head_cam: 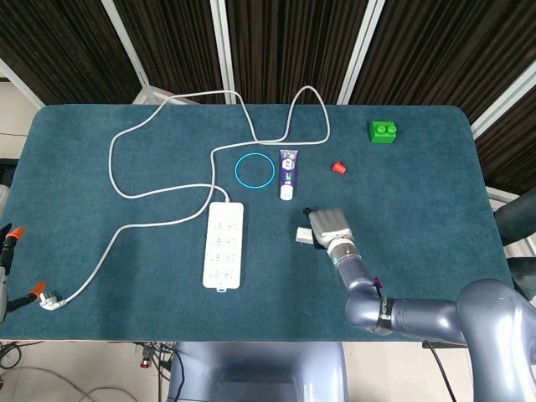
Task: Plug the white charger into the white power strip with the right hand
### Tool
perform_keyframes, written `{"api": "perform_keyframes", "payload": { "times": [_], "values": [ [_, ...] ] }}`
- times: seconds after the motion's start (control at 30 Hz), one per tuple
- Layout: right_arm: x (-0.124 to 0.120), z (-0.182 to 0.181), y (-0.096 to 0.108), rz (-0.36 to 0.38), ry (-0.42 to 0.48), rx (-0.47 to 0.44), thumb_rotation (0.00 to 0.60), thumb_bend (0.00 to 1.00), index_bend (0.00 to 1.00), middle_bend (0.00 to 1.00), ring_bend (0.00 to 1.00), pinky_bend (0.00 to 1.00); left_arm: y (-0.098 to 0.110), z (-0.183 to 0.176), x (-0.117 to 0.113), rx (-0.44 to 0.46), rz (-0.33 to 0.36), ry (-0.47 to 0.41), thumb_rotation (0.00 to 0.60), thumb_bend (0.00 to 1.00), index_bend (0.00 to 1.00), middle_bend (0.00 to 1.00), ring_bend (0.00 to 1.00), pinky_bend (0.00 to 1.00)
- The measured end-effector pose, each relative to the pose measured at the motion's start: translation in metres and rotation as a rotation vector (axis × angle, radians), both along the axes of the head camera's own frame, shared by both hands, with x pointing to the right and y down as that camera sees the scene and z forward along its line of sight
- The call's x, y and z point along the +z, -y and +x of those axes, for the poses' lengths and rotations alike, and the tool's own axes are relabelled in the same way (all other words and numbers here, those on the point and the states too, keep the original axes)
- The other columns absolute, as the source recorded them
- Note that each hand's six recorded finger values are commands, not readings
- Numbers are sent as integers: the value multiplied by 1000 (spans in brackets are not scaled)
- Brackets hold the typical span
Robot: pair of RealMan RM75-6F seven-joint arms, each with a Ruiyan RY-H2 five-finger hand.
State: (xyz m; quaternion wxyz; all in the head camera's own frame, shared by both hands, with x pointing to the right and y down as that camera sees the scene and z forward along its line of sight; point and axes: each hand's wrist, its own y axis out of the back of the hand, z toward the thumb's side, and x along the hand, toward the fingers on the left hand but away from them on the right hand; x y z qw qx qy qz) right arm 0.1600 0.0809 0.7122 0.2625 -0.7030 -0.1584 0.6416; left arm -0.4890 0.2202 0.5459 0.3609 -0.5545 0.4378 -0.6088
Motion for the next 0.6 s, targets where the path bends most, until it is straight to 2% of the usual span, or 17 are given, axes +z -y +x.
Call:
{"api": "perform_keyframes", "payload": {
  "times": [0.13, 0.23, 0.27, 0.37, 0.43, 0.53, 0.6],
  "values": [
    [-9, 2, 6, 22, -11, -6, 600, 803, 167, 849, 861, 846, 1, -1, -1, -6, 3, 1, 600, 154, 104, 0, 0, 0],
    [-19, 5, 13, 61, -20, -7, 600, 803, 166, 834, 803, 832, 1, -2, -1, -8, 5, 1, 600, 154, 104, 0, 0, 0],
    [-23, 6, 15, 72, -19, -4, 600, 801, 163, 801, 757, 814, 1, -2, -1, -7, 5, 0, 600, 154, 104, 0, 0, 0],
    [-36, 9, 21, 99, -1, 15, 600, 711, 128, 596, 642, 714, 0, -1, -2, -6, 7, -2, 600, 154, 103, 0, 0, 0],
    [-46, 12, 24, 120, 17, 29, 600, 661, 96, 520, 613, 679, 0, -1, -2, -6, 9, -2, 600, 154, 104, 0, 0, 0],
    [-60, 17, 26, 141, 50, 45, 600, 621, 64, 513, 608, 676, -1, -1, -3, -4, 8, -3, 600, 154, 104, 0, 0, 0],
    [-69, 22, 26, 148, 75, 56, 600, 618, 63, 551, 633, 676, -1, 0, -2, -2, 6, -4, 600, 154, 104, 0, 0, 0]
  ]
}}
